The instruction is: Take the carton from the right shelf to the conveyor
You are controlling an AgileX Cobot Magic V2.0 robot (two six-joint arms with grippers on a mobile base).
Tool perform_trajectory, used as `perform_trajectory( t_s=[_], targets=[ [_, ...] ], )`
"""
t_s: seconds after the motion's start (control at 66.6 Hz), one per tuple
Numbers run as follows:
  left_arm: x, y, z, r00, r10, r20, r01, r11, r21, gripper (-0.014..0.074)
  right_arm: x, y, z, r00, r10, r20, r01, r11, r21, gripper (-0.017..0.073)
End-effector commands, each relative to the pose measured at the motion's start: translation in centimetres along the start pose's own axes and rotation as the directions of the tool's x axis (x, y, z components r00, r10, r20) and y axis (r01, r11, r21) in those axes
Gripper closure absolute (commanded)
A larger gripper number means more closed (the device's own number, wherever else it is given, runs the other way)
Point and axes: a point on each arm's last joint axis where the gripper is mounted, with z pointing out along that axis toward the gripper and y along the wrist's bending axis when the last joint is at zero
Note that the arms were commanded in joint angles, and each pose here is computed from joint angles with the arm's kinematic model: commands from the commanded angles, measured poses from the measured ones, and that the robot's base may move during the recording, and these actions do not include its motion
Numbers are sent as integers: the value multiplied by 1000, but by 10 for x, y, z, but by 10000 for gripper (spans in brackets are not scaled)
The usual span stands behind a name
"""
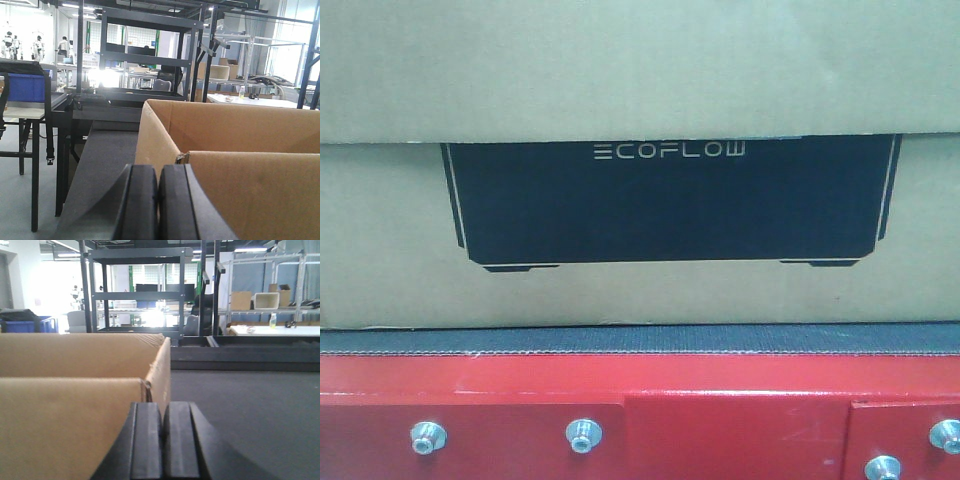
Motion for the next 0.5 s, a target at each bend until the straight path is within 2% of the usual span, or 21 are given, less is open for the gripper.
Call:
perform_trajectory(
  t_s=[0.0, 0.24, 0.39, 0.481],
  targets=[
    [-2, 0, -1, 1000, 0, 20, 0, 1000, 6, 591, 13, -3, -3, 999, -48, 12, 48, 998, 31, 637],
    [-2, 0, -1, 1000, 0, 20, 0, 1000, 6, 591, 54, -6, -10, 994, -105, -43, 108, 993, 55, 637],
    [-2, 0, -1, 1000, 0, 20, 0, 1000, 6, 591, 84, -7, -11, 989, -99, -108, 105, 993, 53, 637],
    [-2, 0, -1, 1000, 0, 22, 0, 1000, 6, 591, 83, -8, -11, 993, -85, -86, 90, 994, 60, 637]
  ],
)
